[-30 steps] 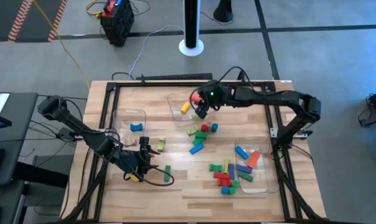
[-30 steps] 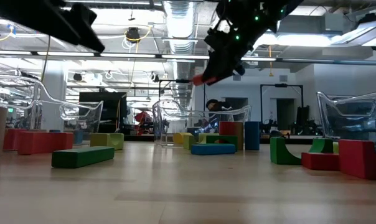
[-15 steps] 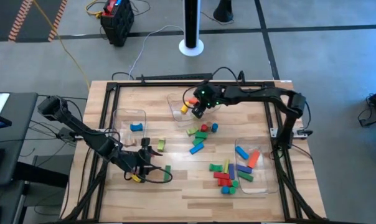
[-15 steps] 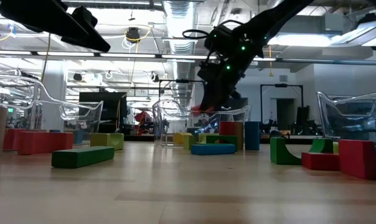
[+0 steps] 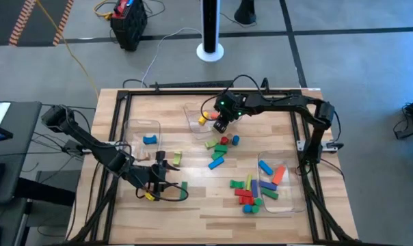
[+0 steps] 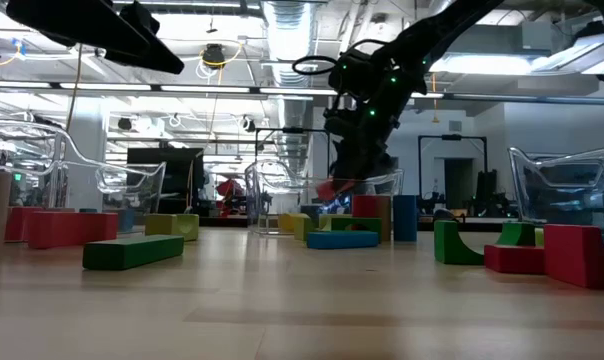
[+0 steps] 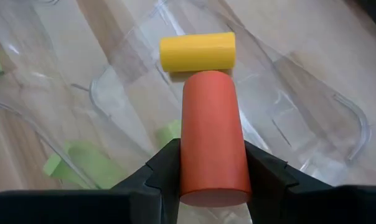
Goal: Sort blocks by size
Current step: Put the red cylindrical block into the top transparent bin, then put the green arch block into the left transparent bin
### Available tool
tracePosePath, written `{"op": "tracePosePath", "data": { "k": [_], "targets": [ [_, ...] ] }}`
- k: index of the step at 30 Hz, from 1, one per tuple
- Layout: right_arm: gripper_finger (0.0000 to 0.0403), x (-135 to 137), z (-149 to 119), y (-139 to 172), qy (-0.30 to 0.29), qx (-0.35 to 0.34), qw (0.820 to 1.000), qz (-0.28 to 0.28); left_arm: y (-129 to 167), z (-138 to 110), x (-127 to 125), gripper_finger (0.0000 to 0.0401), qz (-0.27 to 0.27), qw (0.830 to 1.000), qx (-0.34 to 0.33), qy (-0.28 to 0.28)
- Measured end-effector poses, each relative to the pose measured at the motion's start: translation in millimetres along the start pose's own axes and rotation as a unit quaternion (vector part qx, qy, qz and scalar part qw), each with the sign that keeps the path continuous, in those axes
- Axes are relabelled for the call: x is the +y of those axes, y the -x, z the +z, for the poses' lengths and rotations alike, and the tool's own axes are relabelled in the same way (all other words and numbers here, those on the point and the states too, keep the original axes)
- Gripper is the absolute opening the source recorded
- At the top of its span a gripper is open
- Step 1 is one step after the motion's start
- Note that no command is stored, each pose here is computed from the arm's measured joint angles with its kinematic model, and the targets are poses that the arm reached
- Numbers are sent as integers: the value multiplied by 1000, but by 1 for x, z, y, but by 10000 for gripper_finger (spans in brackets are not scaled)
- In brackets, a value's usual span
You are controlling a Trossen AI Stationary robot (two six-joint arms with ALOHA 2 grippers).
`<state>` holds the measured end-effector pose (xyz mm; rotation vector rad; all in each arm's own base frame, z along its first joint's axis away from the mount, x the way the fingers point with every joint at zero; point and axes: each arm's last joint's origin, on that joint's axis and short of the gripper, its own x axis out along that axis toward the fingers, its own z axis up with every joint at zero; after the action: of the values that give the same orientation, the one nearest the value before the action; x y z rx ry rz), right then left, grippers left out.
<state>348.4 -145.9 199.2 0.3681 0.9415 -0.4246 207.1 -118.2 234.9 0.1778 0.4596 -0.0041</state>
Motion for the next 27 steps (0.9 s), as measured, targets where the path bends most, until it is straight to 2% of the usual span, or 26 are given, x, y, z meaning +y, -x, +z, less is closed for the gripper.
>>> {"op": "tracePosePath", "data": {
  "k": [11, 21, 27],
  "targets": [
    [235, 2, 1, 0, 9, -9, 1000, 3, 0, 1, 0, 232, 0, 1000, -2, 6],
    [239, 3, 4, 3, 14, -19, 1000, 5, 0, 1, 0, 232, 2, 1000, -3, 8],
    [239, 11, 12, 20, 27, -67, 997, 13, 0, 1, 0, 232, 4, 1000, -4, 10]
  ]
}}
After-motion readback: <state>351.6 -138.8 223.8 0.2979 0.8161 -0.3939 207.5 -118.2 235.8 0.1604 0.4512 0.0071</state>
